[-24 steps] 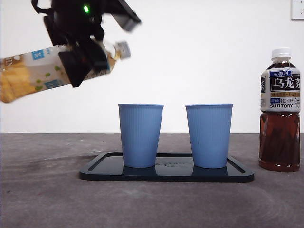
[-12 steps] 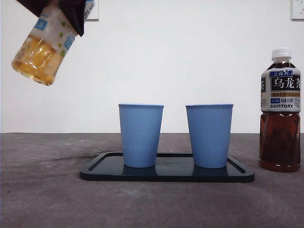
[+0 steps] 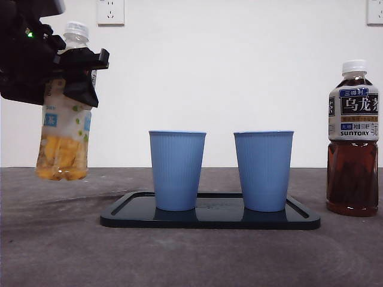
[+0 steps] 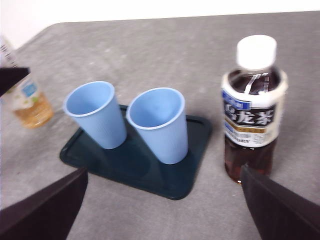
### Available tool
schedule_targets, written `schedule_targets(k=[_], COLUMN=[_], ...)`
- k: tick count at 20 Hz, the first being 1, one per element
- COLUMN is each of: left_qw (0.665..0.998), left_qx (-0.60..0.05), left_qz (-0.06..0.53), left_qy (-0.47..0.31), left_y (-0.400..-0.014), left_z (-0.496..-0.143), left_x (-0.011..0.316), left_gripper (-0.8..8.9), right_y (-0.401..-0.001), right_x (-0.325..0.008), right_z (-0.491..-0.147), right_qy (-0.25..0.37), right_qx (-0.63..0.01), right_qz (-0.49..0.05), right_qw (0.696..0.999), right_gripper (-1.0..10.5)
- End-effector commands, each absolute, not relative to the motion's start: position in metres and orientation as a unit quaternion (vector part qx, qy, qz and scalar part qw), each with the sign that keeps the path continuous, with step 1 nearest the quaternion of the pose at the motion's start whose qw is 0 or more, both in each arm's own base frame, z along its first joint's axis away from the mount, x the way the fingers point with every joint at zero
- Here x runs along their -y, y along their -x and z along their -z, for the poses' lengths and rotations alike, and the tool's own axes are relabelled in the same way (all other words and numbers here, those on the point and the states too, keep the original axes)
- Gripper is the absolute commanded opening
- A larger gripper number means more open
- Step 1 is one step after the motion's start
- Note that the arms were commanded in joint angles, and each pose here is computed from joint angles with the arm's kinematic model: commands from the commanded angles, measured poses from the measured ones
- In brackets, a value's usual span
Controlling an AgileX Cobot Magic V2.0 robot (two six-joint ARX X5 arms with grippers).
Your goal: Pour the drink into the cup
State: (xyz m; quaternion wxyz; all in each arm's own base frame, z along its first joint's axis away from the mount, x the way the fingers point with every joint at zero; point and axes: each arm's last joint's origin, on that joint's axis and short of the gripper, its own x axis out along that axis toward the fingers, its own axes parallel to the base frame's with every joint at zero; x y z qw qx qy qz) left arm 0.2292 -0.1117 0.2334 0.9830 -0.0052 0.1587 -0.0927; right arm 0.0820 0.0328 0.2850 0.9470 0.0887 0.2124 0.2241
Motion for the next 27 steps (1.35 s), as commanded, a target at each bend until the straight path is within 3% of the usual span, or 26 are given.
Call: schedule_targets(k=[1, 7, 20, 22, 25, 27], left_qw=[0.986, 0.982, 0.978, 0.978, 0.979, 0.979], left_qx=[-0.127, -0.142, -0.168, -0.17, -0.163, -0.16], left_qz=[0.108, 0.123, 0.123, 0.122, 0.123, 0.123], left_qy=[0.029, 0.023, 0.003, 0.003, 0.006, 0.009], left_y=[-0.236, -0.252, -0.258, -0.258, -0.257, -0.253], left_z=[-0.24, -0.217, -0.201, -0.201, -0.205, -0.211], left_x=[0.116, 0.124, 0.127, 0.127, 0.126, 0.125], left_gripper=[1.76, 1.76, 1.57, 2.15, 4.33, 4.82], right_y=[-0.082, -0.08, -0.079, -0.079, -0.079, -0.079], right_x=[-0.033, -0.035, -0.034, -0.035, -0.035, -0.035], right_z=[-0.289, -0.289, -0.285, -0.285, -0.285, -0.285], right_qy=[-0.083, -0.089, -0.088, -0.088, -0.088, -0.088], right_qx=[-0.204, -0.212, -0.231, -0.231, -0.231, -0.231], right_qz=[-0.233, -0.265, -0.262, -0.262, -0.262, -0.262], right_qw=[0.947, 0.937, 0.933, 0.933, 0.933, 0.933], right_gripper=[4.9, 4.9, 4.9, 4.9, 4.9, 4.9])
